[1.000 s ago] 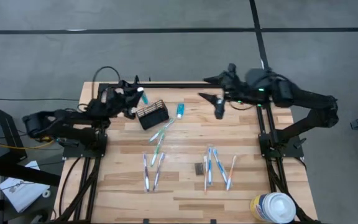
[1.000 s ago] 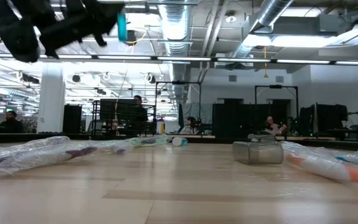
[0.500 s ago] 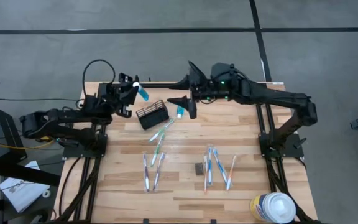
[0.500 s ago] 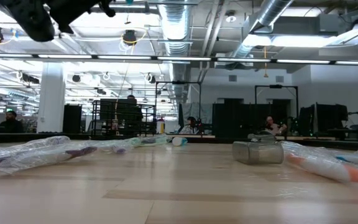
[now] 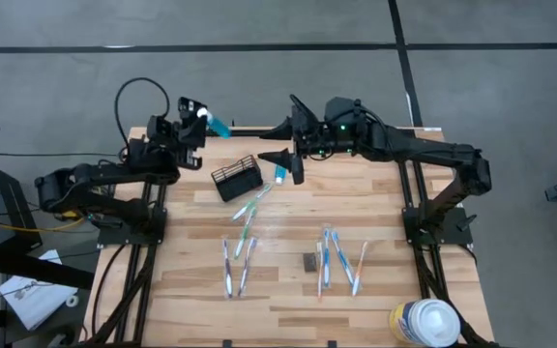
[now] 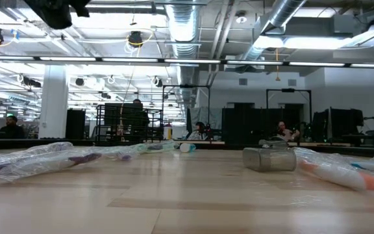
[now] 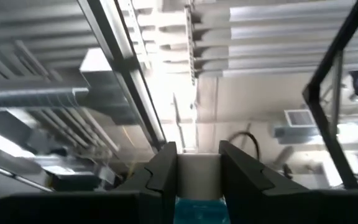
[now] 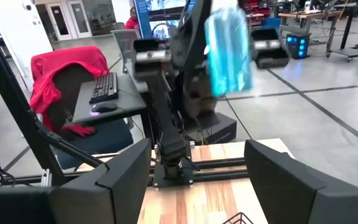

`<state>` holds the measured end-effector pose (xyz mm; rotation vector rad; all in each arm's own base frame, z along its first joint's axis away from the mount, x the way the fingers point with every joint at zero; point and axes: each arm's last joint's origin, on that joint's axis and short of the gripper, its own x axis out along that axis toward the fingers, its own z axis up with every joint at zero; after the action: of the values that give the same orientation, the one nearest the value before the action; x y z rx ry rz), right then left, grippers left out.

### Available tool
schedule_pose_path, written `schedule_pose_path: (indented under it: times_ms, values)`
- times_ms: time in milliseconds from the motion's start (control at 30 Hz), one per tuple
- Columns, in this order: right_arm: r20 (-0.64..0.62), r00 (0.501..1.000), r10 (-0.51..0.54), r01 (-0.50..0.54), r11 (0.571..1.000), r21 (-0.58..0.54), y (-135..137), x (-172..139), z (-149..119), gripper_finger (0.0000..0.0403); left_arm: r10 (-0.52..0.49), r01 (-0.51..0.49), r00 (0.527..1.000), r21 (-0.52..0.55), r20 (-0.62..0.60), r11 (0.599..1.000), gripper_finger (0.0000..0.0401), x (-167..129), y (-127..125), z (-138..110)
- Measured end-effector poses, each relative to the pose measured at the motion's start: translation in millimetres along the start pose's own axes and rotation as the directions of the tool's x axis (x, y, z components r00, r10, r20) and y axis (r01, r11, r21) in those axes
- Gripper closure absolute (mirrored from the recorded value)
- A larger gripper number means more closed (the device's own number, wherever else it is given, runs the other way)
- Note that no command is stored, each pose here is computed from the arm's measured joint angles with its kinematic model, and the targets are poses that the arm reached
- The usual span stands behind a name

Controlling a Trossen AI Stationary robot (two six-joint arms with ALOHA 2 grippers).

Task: Pick & Place toothbrushing station
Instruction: Put the blue mouthwash into the black organizer

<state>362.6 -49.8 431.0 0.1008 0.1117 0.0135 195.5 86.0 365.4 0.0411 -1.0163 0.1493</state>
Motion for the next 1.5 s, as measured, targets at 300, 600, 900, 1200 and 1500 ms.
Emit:
schedule_pose_path:
  times_ms: [300,600,900,1200,1500]
  values:
    - [0.006,0.999,0.044,-0.044,0.998,0.034,-3,36,-22,0.0171,-0.02,0.015,0.999,-0.107,-0.045,0.994,0.0317,13,9,-22]
    - [0.011,1.0,-0.007,0.007,0.999,0.04,-21,26,-16,0.0205,-0.049,0.038,0.998,-0.191,-0.05,0.981,0.0317,16,4,-29]
    - [0.02,0.999,0.044,-0.045,0.998,0.042,-27,24,-14,0.0194,-0.069,0.044,0.993,-0.255,-0.091,0.966,0.0317,17,-8,-37]
    - [0.014,0.994,0.108,-0.108,0.991,0.078,-26,24,-14,0.0165,-0.076,0.04,0.988,-0.258,-0.134,0.965,0.0317,17,-7,-40]
    - [0.083,0.991,0.108,-0.112,0.992,0.052,-32,22,-7,0.0162,-0.103,0.041,0.975,-0.296,-0.196,0.954,0.0317,16,-11,-47]
